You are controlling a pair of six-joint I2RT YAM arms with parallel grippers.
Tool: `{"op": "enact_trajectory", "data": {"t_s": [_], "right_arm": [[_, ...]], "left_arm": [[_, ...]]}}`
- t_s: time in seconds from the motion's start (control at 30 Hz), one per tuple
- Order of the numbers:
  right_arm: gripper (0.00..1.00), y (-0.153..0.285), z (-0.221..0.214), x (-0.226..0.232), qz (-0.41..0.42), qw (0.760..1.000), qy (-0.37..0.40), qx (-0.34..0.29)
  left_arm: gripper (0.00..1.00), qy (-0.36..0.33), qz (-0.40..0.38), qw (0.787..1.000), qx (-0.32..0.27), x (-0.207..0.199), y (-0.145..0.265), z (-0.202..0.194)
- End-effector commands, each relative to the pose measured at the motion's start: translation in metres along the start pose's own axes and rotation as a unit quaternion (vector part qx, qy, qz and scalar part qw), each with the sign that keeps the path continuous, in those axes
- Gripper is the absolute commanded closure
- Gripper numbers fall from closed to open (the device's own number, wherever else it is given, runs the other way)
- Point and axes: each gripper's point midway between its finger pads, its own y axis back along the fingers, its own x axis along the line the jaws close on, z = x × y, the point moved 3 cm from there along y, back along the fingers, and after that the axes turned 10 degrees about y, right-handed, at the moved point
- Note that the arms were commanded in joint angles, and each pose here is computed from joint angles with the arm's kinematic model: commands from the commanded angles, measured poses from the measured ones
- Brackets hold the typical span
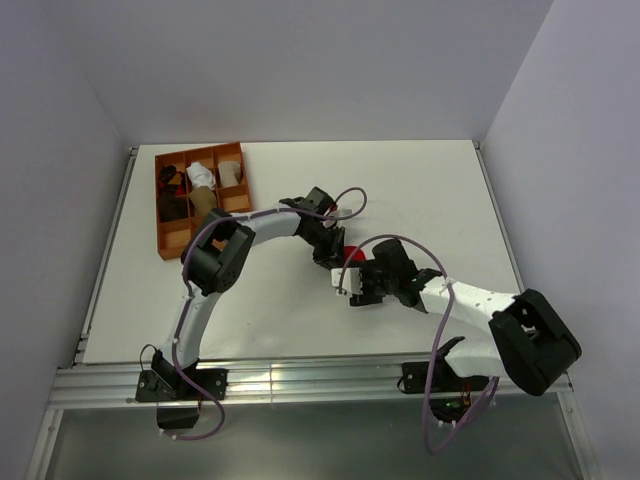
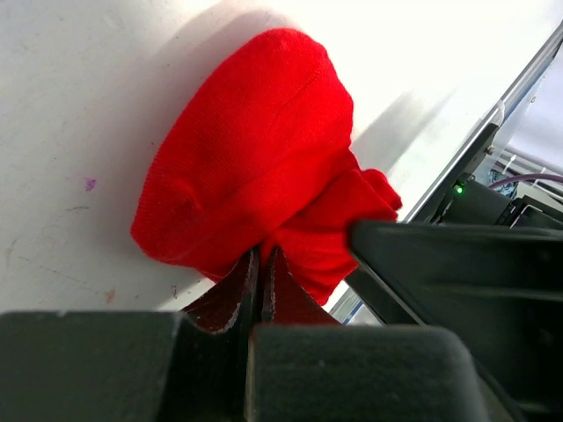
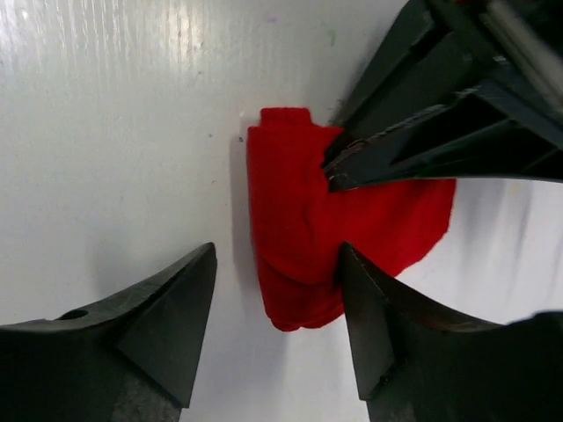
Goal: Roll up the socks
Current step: Roll the sock at the center of the board.
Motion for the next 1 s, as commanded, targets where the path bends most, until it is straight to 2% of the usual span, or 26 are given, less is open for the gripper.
{"op": "enact_trajectory", "data": {"t_s": [0.0,0.03,0.17,0.27,0.4,0.47,0.6,0.63,0.8,0.97], "right_arm": [[0.36,-0.006,-0.001,-0.014,-0.018,1.0,0.017,0.018],[0.38,-0.007,-0.001,-0.014,-0.016,1.0,0.016,0.02],[0.7,-0.009,0.0,-0.015,0.006,0.999,-0.012,0.029],[0.77,-0.009,0.0,-0.013,0.036,0.998,-0.036,0.032],[0.79,-0.003,0.003,-0.009,0.102,0.991,-0.089,0.018],[0.79,-0.001,0.007,-0.007,0.133,0.985,-0.113,-0.002],[0.79,0.003,-0.007,-0.007,0.195,0.965,-0.173,0.005],[0.79,0.004,-0.009,-0.005,0.208,0.961,-0.18,0.005],[0.79,0.0,-0.019,-0.002,0.263,0.938,-0.224,0.009],[0.79,-0.003,-0.021,-0.01,0.304,0.917,-0.257,-0.001]], "left_arm": [[1.0,0.026,0.1,0.994,0.032,0.058,-0.02,-0.017],[1.0,0.026,0.098,0.994,0.033,0.058,-0.02,-0.017],[1.0,0.033,0.092,0.995,0.03,0.052,-0.016,-0.016],[0.97,0.042,0.072,0.996,0.027,0.042,-0.014,-0.016],[0.86,0.075,0.048,0.996,0.005,0.034,-0.008,-0.016],[0.79,0.093,0.022,0.995,-0.026,0.022,0.0,-0.007],[0.69,0.132,-0.013,0.989,-0.067,0.019,0.012,-0.006],[0.62,0.14,-0.022,0.986,-0.083,0.012,0.02,-0.003],[0.54,0.127,-0.046,0.981,-0.142,-0.001,0.038,0.004],[0.55,0.128,-0.026,0.968,-0.212,0.007,0.053,0.004]]}}
